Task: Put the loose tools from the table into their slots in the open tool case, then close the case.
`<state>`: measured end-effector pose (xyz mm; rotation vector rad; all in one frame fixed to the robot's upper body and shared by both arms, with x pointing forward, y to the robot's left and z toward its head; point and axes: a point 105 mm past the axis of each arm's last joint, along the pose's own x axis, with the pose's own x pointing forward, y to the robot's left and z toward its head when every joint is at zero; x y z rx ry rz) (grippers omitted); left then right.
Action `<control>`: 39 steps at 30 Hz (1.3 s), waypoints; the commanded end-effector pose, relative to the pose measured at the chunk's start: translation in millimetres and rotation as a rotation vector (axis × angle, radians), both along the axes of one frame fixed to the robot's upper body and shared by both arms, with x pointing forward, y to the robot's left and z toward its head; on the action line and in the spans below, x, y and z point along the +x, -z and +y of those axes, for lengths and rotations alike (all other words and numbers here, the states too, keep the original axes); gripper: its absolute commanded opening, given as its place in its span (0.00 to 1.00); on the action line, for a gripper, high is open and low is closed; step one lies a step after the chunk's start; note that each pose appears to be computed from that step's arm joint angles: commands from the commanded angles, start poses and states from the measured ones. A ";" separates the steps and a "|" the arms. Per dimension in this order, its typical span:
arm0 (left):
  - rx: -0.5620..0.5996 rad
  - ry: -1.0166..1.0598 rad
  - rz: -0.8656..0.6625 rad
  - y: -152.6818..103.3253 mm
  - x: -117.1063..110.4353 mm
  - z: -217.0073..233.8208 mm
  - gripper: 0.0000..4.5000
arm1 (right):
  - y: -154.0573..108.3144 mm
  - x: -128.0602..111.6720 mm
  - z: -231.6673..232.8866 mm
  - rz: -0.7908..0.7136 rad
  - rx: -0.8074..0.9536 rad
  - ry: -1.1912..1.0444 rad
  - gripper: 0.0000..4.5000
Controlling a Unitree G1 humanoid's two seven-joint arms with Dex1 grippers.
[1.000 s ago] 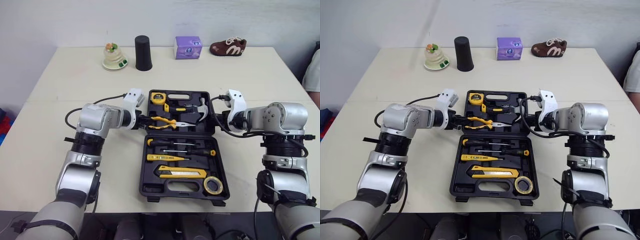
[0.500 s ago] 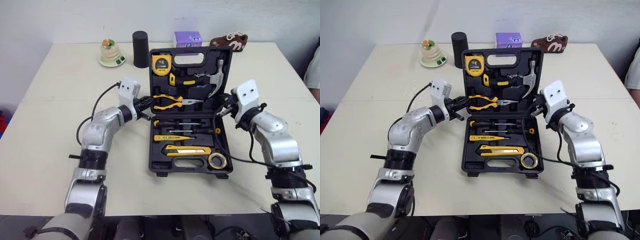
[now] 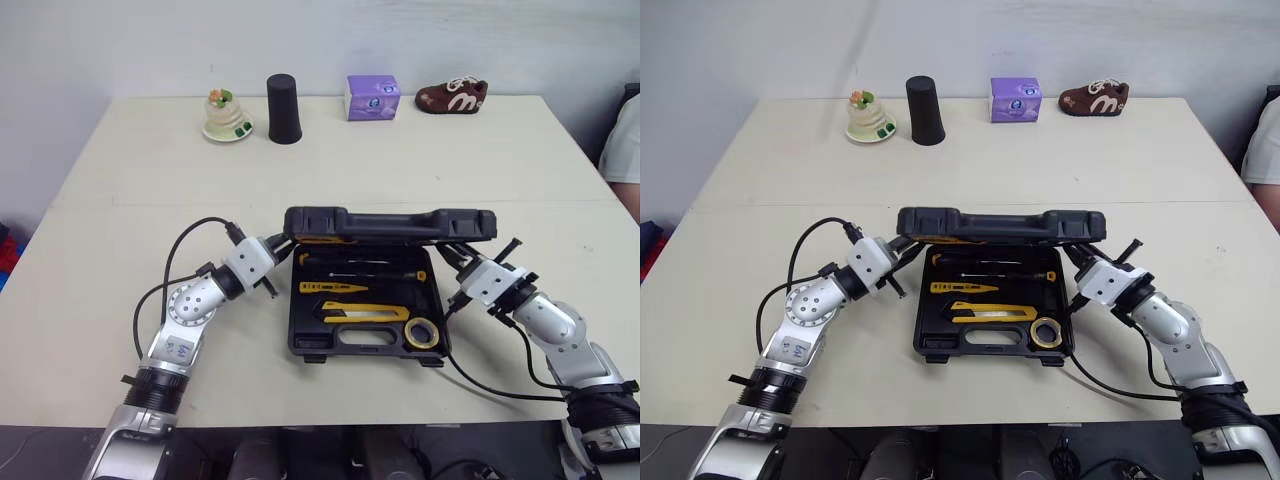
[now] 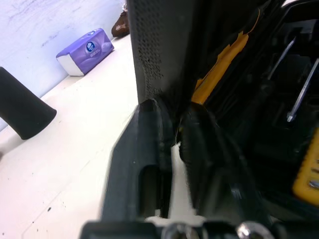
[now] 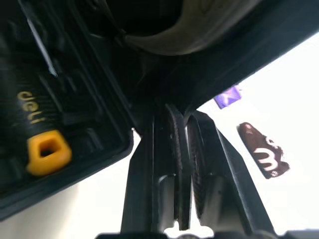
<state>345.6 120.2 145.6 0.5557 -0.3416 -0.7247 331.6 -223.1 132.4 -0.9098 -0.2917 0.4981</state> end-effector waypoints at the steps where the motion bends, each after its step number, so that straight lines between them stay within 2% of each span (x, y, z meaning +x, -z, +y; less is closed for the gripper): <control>1: -0.017 0.027 0.032 -10.7 -12.7 24.2 0.46 | -3.6 -14.7 -24.2 0.082 0.100 0.035 0.44; 2: -0.019 0.025 0.092 -6.1 -17.4 39.5 0.52 | -4.0 -24.1 -29.4 0.118 0.135 0.037 0.52; 6: -0.017 -0.032 0.244 0.9 -26.0 86.9 0.52 | -5.5 -53.2 -52.6 0.246 0.265 0.098 0.52; 10: -0.042 -0.077 0.322 -3.4 -14.8 103.4 0.52 | 5.5 -87.7 -49.1 0.468 0.327 0.057 0.52; 12: -0.064 -0.091 0.343 -7.4 -2.4 99.2 0.54 | 12.9 -106.8 -33.1 0.627 0.365 -0.012 0.41; 15: -0.097 -0.059 0.382 -12.4 16.0 79.2 0.36 | 18.7 -120.4 -14.0 0.725 0.352 -0.084 0.14; 16: -0.083 -0.057 0.383 -13.1 22.9 72.5 0.27 | 23.1 -124.5 -9.5 0.761 0.326 -0.101 0.03; 18: -0.069 -0.028 0.395 -14.9 35.7 54.6 0.06 | 34.0 -135.8 0.1 0.852 0.267 -0.144 0.00; 19: -0.057 -0.003 0.397 -15.2 41.4 44.7 0.01 | 38.8 -140.2 4.2 0.893 0.249 -0.164 0.00; 20: -0.048 0.021 0.409 -14.6 46.2 35.6 0.01 | 43.3 -144.0 8.1 0.932 0.240 -0.183 0.00; 25: 0.004 0.042 0.412 -12.9 74.6 0.4 0.01 | 58.9 -148.6 28.1 1.018 0.216 -0.273 0.00; 29: 0.037 0.071 0.409 -8.4 84.4 -17.1 0.01 | 61.6 -136.7 36.2 0.972 0.215 -0.285 0.00; 34: 0.060 0.187 0.457 1.3 77.7 -25.5 0.01 | 56.9 -110.8 31.6 0.854 0.224 -0.235 0.00; 39: 0.046 0.356 0.506 6.3 56.7 -12.4 0.01 | 50.0 -86.5 13.0 0.737 0.211 -0.168 0.00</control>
